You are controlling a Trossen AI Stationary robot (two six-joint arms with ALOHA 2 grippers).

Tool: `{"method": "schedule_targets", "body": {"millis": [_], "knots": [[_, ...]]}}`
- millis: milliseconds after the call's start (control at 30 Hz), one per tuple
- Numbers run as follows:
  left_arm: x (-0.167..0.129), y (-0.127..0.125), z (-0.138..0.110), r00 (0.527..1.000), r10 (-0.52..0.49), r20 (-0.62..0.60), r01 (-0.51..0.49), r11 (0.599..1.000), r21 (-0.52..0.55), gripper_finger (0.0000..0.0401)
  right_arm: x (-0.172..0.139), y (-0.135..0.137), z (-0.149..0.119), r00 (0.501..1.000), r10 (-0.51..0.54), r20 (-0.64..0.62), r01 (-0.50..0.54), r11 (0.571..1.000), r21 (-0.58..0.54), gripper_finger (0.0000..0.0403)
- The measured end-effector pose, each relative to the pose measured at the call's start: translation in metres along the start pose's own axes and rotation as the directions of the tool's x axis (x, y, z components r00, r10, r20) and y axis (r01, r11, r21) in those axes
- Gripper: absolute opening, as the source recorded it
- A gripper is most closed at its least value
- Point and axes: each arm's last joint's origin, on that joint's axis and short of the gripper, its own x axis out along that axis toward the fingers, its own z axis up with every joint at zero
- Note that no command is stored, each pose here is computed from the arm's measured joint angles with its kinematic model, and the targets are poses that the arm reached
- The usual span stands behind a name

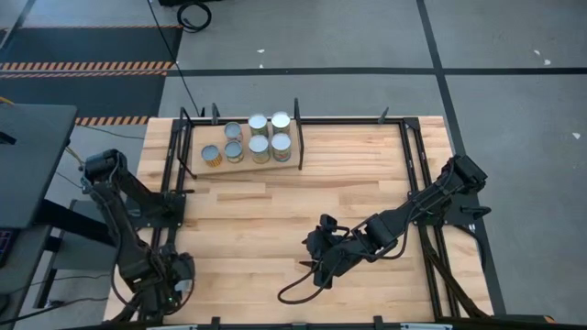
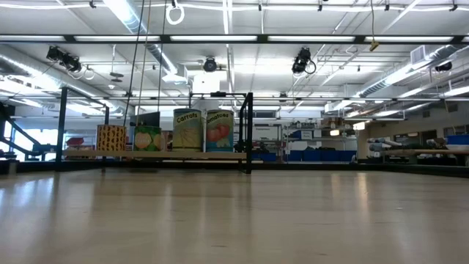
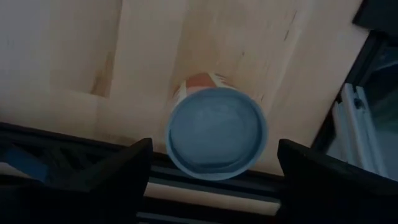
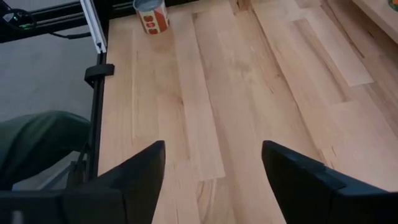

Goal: Pick and place cans onto a shelf
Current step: Put the canned diced tomatoes on the shelf

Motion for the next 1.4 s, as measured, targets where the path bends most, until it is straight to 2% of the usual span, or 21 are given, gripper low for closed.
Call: {"method": "schedule_targets", "body": {"millis": [100, 233, 333, 700, 833, 1033, 1100, 1400], "knots": [[0.000, -0.001, 0.001, 1.000, -0.010, -0.007, 0.010, 1.000, -0.005, 0.0338, 0.000, 0.000, 0.000, 1.000, 0.000, 0.000, 0.000, 1.000, 0.000, 0.0278], [0.000, -0.001, 0.001, 1.000, -0.010, -0.005, 0.010, 1.000, -0.003, 0.0298, 0.000, 0.000, 0.000, 1.000, 0.000, 0.000, 0.000, 1.000, 0.000, 0.0277], [0.000, -0.001, -0.001, 1.000, -0.009, 0.012, 0.009, 1.000, 0.007, 0.0288, 0.000, 0.000, 0.000, 1.000, 0.001, 0.002, -0.001, 1.000, 0.001, 0.0278], [0.000, 0.000, -0.003, 1.000, 0.006, 0.019, -0.006, 1.000, 0.009, 0.0362, 0.000, 0.000, 0.000, 1.000, 0.002, 0.002, -0.002, 1.000, 0.001, 0.0280], [0.000, -0.001, -0.003, 1.000, -0.003, 0.023, 0.001, 0.999, 0.047, 0.0366, 0.000, 0.000, 0.000, 1.000, 0.007, -0.001, -0.007, 1.000, 0.002, 0.0280], [0.011, -0.006, -0.002, 0.999, 0.029, 0.027, -0.031, 0.998, 0.053, 0.0366, 0.000, 0.000, 0.000, 1.000, 0.008, -0.002, -0.008, 1.000, 0.001, 0.0280], [0.016, -0.006, -0.002, 0.999, 0.053, -0.009, -0.052, 0.997, 0.064, 0.0366, 0.000, 0.000, 0.000, 1.000, 0.007, -0.002, -0.007, 1.000, 0.000, 0.0280], [0.017, -0.006, -0.001, 0.998, 0.061, -0.001, -0.061, 0.996, 0.061, 0.0366, 0.000, 0.000, 0.000, 1.000, 0.009, -0.002, -0.009, 1.000, 0.001, 0.0280]]}}
